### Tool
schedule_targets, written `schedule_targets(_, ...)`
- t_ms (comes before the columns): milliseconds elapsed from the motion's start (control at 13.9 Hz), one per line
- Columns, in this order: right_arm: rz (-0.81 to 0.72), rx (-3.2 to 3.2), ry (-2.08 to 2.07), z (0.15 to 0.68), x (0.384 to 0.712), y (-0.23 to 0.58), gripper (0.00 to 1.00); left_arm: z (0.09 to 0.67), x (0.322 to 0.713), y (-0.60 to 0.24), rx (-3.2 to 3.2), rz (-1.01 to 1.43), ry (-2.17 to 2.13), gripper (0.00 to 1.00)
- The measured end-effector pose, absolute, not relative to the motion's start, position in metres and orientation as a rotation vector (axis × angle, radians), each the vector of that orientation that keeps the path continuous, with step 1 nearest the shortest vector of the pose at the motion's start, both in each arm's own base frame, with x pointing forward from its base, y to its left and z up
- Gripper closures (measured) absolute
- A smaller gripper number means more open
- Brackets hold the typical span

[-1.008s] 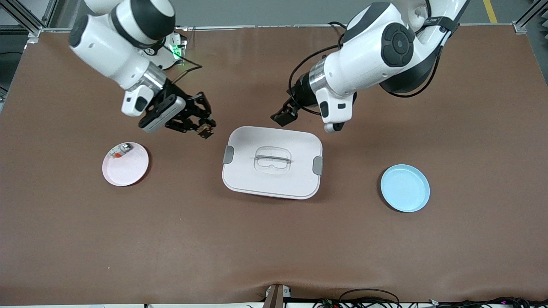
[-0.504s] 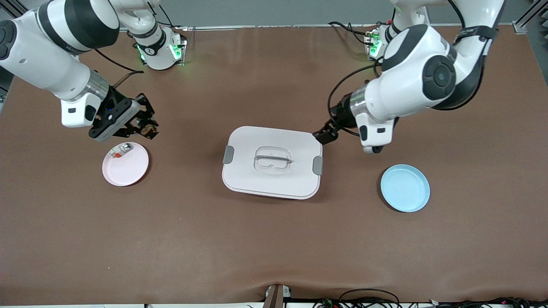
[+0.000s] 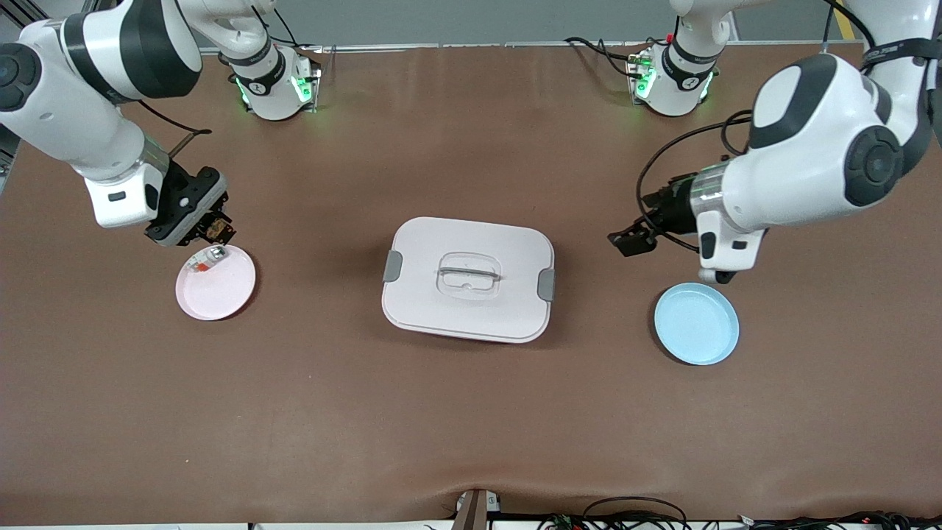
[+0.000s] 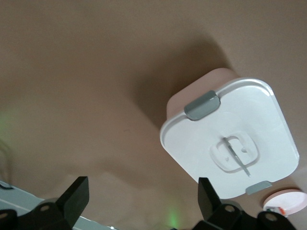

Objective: Transfer orange switch to right arm and place
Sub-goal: 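Move the switch with the right gripper over the white plate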

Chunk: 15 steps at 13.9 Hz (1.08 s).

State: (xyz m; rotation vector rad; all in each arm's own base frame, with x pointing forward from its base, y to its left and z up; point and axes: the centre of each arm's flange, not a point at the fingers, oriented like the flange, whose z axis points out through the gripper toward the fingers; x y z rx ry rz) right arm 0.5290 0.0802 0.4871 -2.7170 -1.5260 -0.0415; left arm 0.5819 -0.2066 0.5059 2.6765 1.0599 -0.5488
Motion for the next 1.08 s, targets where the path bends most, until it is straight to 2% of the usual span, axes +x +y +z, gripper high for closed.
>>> schedule_targets(360,-0.017,-2.55,-1.772,0.434,0.553,0.034,0.58,0.487,0.573,-0.168,2.891,-0.454,0.819,0.0)
schedule_targets(720,0.024,-2.438,-1.929,0.391,0.566,0.031,0.58,0.48,0.579,-0.12,3.006,-0.392,0.433,0.0)
schedule_targets(1080,-0.018,-2.404,-1.997,0.344,0.563,0.019,0.58,0.482,0.587,-0.086,3.04,-0.325,0.186,0.0)
